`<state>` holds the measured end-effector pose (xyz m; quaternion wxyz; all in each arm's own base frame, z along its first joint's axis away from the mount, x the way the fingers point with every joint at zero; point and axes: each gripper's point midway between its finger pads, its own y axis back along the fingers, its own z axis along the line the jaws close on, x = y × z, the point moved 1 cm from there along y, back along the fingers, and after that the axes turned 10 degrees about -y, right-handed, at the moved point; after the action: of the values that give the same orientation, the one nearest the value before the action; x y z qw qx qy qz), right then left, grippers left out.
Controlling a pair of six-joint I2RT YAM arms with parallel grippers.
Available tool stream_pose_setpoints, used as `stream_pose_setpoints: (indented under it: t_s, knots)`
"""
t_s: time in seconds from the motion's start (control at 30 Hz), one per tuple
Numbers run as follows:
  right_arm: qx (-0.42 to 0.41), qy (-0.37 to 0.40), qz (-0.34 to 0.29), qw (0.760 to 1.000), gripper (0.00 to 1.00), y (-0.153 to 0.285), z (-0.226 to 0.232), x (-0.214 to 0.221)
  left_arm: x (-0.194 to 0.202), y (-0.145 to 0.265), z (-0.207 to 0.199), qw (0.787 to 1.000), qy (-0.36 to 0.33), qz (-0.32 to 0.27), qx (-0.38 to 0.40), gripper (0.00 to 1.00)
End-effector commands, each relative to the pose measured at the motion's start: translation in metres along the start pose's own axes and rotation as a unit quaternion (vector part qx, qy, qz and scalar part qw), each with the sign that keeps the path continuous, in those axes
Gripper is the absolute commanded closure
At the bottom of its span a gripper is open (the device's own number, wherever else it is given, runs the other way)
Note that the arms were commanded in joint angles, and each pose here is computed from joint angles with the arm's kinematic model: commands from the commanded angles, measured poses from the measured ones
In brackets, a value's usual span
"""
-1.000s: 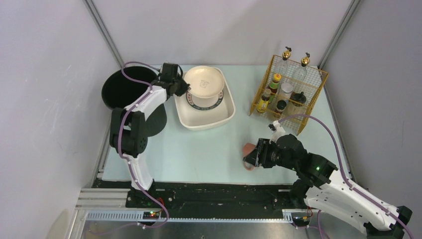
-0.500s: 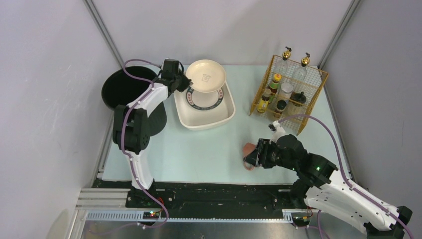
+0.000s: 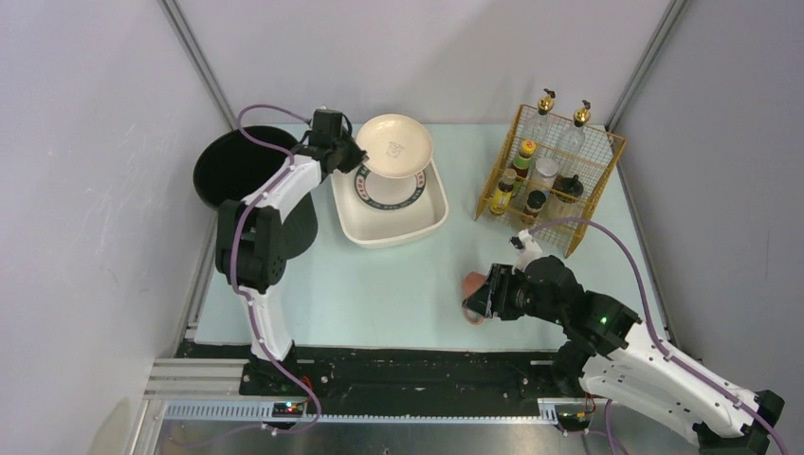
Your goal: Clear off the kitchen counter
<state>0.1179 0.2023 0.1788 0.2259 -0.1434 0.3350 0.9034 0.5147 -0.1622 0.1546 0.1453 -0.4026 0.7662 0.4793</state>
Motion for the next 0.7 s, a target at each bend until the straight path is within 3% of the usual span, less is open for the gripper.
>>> stream_pose_setpoints:
  t_s: [0.0, 0.37, 0.67]
  knots:
    - [-0.015, 0.005, -0.004, 1.0, 0.45, -0.002, 0.006, -0.002, -0.052, 0.06, -0.064, 0.993, -0.049, -0.076, 0.075, 1.0]
    - [-0.021, 0.004, 0.0, 1.0, 0.45, -0.003, 0.009, 0.0, -0.016, 0.059, -0.088, 0.992, -0.079, -0.049, 0.085, 1.0]
    - [-0.017, 0.004, -0.001, 1.0, 0.45, 0.0, 0.007, 0.0, 0.019, 0.03, -0.072, 0.995, -0.071, -0.007, 0.063, 1.0]
